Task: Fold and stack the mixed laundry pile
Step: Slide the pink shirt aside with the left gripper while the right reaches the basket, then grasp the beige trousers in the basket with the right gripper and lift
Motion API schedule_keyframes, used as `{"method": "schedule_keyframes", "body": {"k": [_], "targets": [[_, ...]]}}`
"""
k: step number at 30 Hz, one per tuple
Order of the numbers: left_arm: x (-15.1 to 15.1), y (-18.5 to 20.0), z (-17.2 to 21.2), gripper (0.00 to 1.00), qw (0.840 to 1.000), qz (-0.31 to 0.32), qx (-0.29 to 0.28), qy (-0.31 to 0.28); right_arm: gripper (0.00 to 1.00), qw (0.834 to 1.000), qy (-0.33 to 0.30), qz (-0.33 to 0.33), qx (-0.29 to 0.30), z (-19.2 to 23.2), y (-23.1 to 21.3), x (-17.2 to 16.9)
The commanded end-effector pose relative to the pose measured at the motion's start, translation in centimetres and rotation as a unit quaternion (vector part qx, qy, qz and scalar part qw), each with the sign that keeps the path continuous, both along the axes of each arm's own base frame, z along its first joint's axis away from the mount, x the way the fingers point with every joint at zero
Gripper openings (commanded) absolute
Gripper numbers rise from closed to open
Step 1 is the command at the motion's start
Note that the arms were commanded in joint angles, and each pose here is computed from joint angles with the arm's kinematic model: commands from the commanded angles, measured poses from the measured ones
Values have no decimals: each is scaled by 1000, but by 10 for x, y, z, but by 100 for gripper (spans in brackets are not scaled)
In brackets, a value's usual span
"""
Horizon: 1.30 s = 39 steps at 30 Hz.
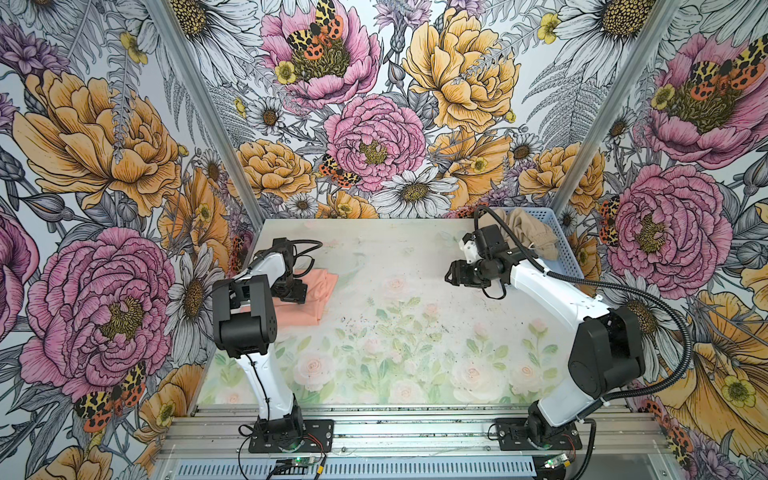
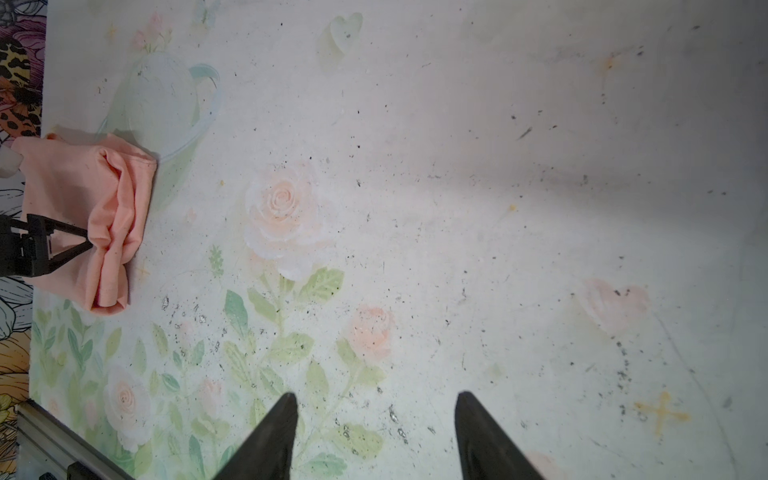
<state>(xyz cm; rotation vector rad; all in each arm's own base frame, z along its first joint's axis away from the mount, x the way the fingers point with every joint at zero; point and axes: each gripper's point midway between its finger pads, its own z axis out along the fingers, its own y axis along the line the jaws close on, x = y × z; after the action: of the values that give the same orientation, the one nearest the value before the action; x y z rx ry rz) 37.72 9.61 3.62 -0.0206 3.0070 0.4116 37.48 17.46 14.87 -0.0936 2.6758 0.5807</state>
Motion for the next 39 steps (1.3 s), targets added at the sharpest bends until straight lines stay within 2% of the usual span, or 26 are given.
{"method": "schedule_keyframes", "body": {"k": [1,5,9,14,18,24,27,31,34,37,38,39], "targets": [[-18,-3,-14,93,998,-22,11,49,63,1000,-9,8,3,7,5,8],[-19,-9,-8,94,999,-3,4,33,63,1000,-19,0,0,12,1,16],[-6,-19,29,99,999,17,-16,-34,67,998,-42,-35,-14,25,-24,32],[11,-55,97,99,986,14,-70,-150,75,988,-62,-124,-62,29,-90,68],[14,-100,127,99,973,-11,-106,-205,81,967,-72,-211,-124,25,-158,101],[6,-176,143,99,955,-57,-165,-239,83,953,-69,-268,-123,10,-218,152],[0,-199,139,99,951,-66,-183,-239,83,952,-59,-279,-115,-7,-231,169],[-4,-211,127,99,951,-68,-193,-231,83,952,-33,-290,-99,-38,-238,182],[-5,-216,123,99,952,-74,-193,-224,73,951,-21,-297,-87,-52,-241,186],[-4,-220,124,99,951,-77,-197,-226,52,951,-19,-302,-60,-60,-239,191],[-3,-222,124,99,950,-78,-197,-227,41,950,-20,-306,-51,-59,-240,192],[-3,-222,126,99,950,-78,-197,-230,17,948,-25,-312,-48,-55,-243,193]]}}
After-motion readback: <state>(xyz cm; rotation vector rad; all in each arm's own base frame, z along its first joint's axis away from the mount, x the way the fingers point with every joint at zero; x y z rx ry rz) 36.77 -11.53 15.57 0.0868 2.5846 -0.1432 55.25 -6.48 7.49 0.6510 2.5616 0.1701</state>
